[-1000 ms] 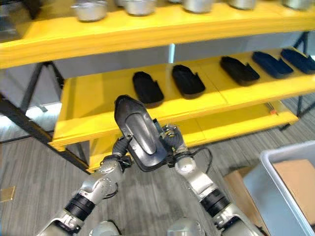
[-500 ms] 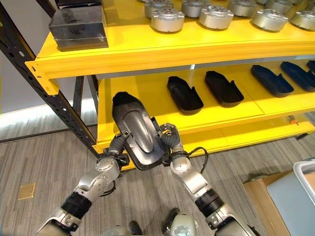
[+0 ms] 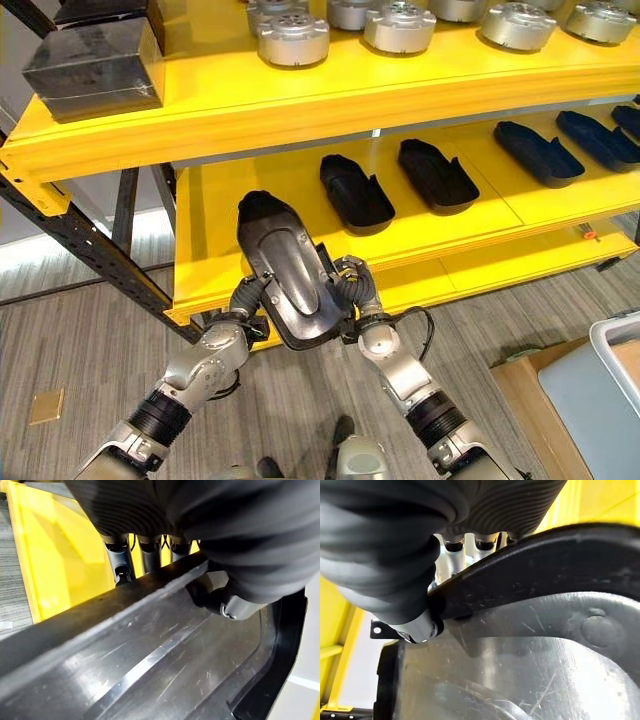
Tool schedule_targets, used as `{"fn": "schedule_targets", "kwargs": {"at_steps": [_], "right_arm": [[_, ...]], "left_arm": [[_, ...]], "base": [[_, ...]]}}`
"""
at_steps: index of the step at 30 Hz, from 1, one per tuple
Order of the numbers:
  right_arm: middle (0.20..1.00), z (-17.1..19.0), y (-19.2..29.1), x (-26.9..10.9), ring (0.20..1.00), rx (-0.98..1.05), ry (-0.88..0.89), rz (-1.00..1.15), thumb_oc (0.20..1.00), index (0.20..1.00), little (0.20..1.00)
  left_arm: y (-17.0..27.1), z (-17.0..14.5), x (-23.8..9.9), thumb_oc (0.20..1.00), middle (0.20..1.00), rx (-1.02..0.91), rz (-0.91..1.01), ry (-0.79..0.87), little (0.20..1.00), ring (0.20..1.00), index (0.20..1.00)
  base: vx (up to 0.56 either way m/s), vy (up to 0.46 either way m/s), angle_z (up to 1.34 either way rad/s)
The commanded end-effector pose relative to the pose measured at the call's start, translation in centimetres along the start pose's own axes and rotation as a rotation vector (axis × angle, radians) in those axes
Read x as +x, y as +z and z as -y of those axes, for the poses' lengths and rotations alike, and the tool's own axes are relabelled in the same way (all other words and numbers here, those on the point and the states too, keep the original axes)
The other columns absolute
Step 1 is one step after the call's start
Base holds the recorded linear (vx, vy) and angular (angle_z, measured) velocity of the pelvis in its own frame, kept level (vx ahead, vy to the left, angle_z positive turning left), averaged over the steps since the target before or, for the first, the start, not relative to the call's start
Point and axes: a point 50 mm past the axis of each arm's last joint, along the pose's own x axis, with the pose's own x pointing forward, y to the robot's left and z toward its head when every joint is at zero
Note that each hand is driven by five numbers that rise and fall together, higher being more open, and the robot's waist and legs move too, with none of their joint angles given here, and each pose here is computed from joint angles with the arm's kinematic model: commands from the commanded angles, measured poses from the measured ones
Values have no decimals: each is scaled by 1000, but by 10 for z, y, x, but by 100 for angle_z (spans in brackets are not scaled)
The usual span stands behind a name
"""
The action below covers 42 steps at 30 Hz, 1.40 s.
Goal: Move parts from the plastic box to the shelf.
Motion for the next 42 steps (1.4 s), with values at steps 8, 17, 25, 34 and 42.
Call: {"fn": "schedule_targets", "kwargs": {"at_steps": [8,17,25,34,42], "right_arm": [[200,-21,23,9,200,14,158,94,200,200,200],[200,-28,31,10,200,44,151,83,200,200,200],[200,-35,27,12,200,25,200,66,200,200,200],[200,-41,17,7,200,49,208,10,200,200,200],[200,-45,34,17,200,64,233,37,200,200,200]], "left_arm": [[41,40,-19,200,200,-6,208,-234,200,200,200],[43,39,-17,200,200,-17,244,-228,200,200,200],[46,41,-8,200,200,1,245,-200,200,200,200],[41,39,-11,200,200,34,234,-172,200,200,200],[58,44,-10,200,200,131,284,-177,200,200,200]], "base": [[79,-140,-2],[65,89,0],[164,300,1],[100,128,11],[41,13,-21]]}}
